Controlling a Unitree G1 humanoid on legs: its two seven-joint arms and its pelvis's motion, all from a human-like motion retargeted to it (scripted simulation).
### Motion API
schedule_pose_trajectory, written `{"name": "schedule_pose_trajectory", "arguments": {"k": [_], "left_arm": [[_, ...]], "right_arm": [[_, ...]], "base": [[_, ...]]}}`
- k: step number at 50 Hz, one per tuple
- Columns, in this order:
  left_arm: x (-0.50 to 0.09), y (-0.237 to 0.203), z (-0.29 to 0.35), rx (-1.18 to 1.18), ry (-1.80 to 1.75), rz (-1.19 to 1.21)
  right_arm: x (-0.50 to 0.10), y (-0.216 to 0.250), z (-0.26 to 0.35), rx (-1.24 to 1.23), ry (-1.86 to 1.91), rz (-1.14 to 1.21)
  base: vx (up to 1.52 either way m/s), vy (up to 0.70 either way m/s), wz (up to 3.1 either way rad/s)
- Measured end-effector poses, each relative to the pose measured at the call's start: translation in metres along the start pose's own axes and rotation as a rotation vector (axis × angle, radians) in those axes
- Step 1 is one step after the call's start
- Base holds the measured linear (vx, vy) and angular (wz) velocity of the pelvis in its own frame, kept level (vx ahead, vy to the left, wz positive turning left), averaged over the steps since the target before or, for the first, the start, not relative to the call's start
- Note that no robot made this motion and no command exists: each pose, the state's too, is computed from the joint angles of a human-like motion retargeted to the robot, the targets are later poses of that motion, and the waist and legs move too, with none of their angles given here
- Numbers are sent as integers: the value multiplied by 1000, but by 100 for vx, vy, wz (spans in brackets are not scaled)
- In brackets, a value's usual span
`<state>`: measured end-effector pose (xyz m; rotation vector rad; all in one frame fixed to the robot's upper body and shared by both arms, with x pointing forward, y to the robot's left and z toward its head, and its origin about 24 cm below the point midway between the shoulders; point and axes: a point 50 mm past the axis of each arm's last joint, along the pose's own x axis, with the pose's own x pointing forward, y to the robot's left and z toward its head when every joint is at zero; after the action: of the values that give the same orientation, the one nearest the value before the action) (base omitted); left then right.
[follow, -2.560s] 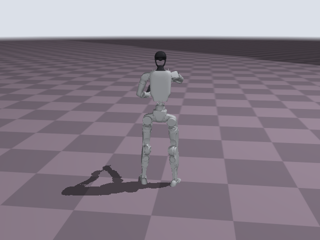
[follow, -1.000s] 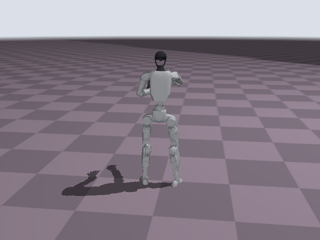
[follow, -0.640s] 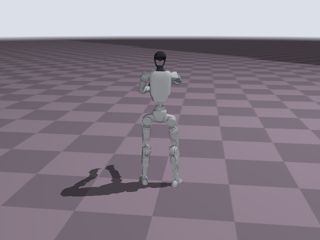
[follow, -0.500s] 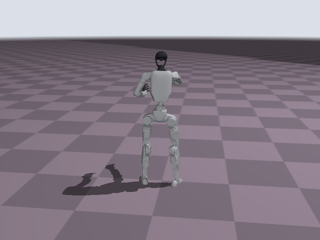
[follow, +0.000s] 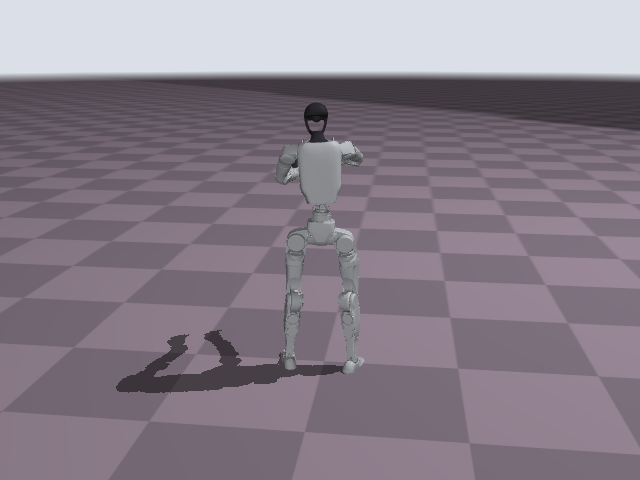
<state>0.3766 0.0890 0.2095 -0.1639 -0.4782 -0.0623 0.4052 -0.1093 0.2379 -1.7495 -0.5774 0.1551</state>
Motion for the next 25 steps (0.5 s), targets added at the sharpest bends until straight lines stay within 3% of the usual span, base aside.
{"name": "schedule_pose_trajectory", "arguments": {"k": [8, 12, 15, 20, 25], "left_arm": [[-135, 60, -18, -177, 91, -9], [-170, 76, -23, -215, 165, 51], [-158, 71, -22, -227, 133, 85], [-86, 34, -7, -226, -9, 59], [-4, -1, 9, -21, -53, 46]], "right_arm": [[0, -6, -9, -37, 72, -43], [0, -7, -8, -67, 67, -47], [1, -4, -3, -61, 55, -44], [3, 5, 11, -30, 11, -11], [5, 5, 21, 9, -48, -20]], "base": [[4, 2, -57], [1, 2, -26], [0, 0, 0], [-5, 2, 32], [-6, 2, 32]]}}
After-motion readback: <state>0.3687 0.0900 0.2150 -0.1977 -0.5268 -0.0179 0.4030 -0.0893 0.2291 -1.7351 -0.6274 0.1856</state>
